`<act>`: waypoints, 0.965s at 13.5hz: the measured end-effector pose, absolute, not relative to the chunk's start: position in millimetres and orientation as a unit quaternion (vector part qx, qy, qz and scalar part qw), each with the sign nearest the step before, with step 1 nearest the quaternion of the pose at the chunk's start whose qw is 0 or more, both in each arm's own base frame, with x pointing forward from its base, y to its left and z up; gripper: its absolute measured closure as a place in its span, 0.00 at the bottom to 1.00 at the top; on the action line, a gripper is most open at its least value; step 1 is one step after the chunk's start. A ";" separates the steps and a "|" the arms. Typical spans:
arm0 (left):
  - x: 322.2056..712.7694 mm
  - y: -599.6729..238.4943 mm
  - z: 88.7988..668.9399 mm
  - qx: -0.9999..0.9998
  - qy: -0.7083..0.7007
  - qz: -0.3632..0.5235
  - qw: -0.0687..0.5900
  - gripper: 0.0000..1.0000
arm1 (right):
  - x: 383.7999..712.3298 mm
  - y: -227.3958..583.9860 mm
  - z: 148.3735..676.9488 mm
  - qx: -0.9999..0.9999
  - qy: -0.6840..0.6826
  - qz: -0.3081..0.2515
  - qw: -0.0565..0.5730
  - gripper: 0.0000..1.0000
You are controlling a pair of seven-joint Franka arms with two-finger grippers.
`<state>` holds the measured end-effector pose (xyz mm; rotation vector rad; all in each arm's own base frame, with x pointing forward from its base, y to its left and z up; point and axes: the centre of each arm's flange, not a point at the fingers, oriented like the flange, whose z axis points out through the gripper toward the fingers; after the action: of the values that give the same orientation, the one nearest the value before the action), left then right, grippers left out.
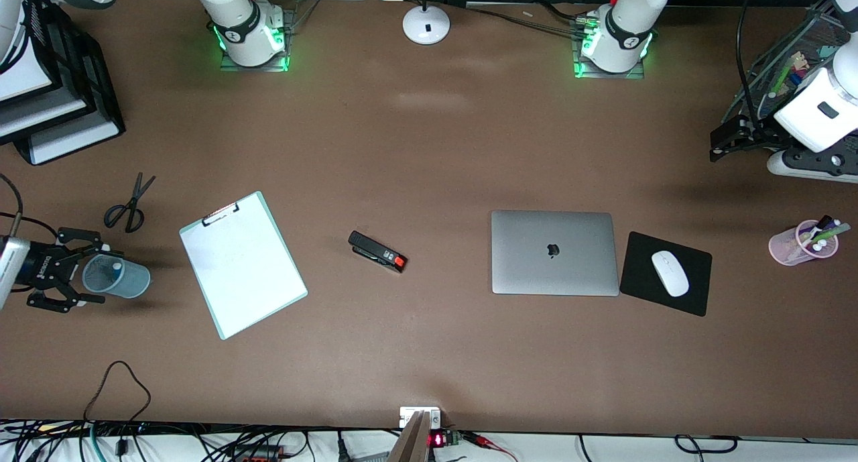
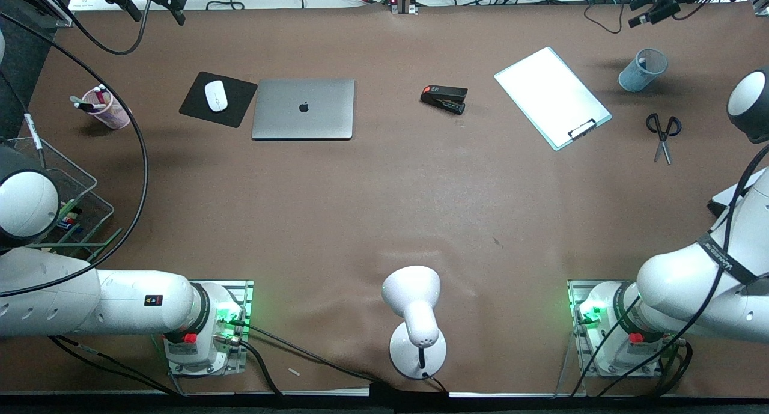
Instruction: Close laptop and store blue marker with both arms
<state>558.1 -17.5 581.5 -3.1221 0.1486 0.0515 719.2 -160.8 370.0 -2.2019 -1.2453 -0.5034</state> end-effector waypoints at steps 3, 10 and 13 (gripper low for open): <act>556.7 -21.2 580.5 -0.999 0.044 0.022 0.008 0.00 | 724.3 -105.5 413.5 -0.862 -0.428 -0.124 0.240 0.00; 554.0 -24.4 579.2 -0.998 0.046 0.032 0.008 0.00 | 713.1 -7.6 486.1 -0.933 -0.321 -0.045 0.154 0.00; 553.6 -25.1 579.8 -0.998 0.046 0.032 0.008 0.00 | 699.3 7.1 500.3 -0.954 -0.273 -0.019 0.124 0.00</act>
<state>553.6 -25.1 579.8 -3.1204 0.1447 0.1005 699.3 7.1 500.3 -2.7813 -0.7956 -0.0563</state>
